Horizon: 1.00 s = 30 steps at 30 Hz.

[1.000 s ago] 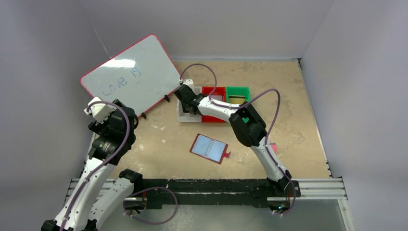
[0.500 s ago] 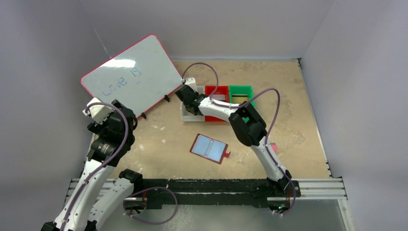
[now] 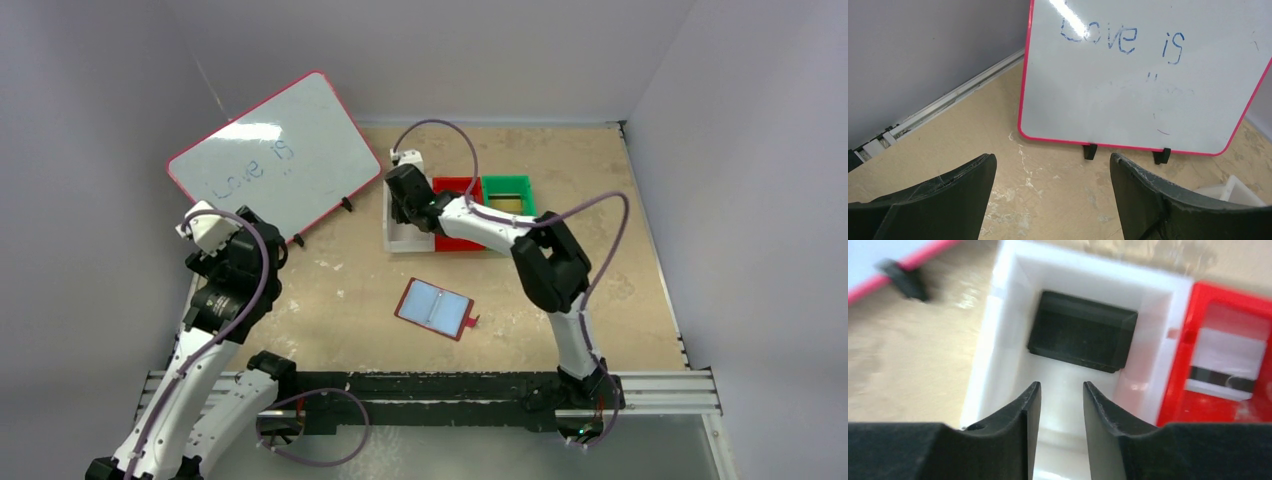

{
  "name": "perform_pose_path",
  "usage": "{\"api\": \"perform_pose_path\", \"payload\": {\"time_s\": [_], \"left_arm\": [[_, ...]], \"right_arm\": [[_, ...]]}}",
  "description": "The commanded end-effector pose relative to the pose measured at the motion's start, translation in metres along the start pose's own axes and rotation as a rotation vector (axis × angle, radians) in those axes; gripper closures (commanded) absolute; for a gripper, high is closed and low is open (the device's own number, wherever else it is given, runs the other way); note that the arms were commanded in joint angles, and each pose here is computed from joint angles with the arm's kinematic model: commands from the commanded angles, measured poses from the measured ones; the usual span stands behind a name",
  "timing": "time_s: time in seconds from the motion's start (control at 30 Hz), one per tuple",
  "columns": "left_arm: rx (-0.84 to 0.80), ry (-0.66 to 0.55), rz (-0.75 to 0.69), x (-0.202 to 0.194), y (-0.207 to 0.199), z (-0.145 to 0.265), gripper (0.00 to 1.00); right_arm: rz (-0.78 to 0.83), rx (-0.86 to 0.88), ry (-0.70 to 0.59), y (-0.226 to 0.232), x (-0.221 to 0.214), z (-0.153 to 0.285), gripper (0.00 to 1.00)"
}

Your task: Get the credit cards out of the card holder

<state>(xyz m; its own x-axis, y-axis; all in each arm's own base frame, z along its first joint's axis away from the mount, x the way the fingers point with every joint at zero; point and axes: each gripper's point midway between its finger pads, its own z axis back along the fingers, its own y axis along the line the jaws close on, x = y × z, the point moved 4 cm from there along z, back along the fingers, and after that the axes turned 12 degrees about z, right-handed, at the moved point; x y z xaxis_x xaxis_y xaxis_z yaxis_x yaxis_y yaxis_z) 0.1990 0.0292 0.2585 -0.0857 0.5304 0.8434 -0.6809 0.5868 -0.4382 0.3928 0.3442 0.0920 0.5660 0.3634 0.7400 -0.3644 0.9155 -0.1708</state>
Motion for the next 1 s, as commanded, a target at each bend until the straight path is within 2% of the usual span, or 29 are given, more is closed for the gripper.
{"api": "perform_pose_path", "payload": {"time_s": [0.0,0.07,0.17,0.3,0.4,0.5,0.63,0.97], "left_arm": [[-0.014,-0.002,0.009,0.002,-0.005,-0.001,0.16],[-0.015,0.001,0.007,0.002,-0.006,-0.001,0.16],[-0.021,0.009,0.007,0.001,-0.006,0.000,0.16],[-0.022,0.004,0.013,0.003,-0.005,0.000,0.16],[-0.016,-0.007,0.018,0.006,-0.004,0.002,0.16],[-0.012,-0.015,0.031,0.009,-0.001,0.003,0.16],[-0.029,-0.019,0.050,0.011,0.000,0.006,0.16],[-0.032,-0.016,0.049,0.012,0.000,0.007,0.16]], "right_arm": [[-0.102,0.120,-0.244,-0.002,0.083,0.074,0.54],[-0.089,0.141,-0.264,-0.004,0.082,0.082,0.51],[-0.119,0.109,-0.177,-0.009,0.063,0.092,0.49],[-0.170,0.081,-0.098,0.007,0.020,0.121,0.45],[-0.228,0.030,-0.014,0.023,-0.018,0.143,0.38],[-0.263,0.033,0.048,0.043,-0.058,0.152,0.36],[-0.276,0.017,0.118,0.058,-0.095,0.157,0.33],[-0.217,0.001,0.256,0.070,-0.135,0.139,0.34]]}}
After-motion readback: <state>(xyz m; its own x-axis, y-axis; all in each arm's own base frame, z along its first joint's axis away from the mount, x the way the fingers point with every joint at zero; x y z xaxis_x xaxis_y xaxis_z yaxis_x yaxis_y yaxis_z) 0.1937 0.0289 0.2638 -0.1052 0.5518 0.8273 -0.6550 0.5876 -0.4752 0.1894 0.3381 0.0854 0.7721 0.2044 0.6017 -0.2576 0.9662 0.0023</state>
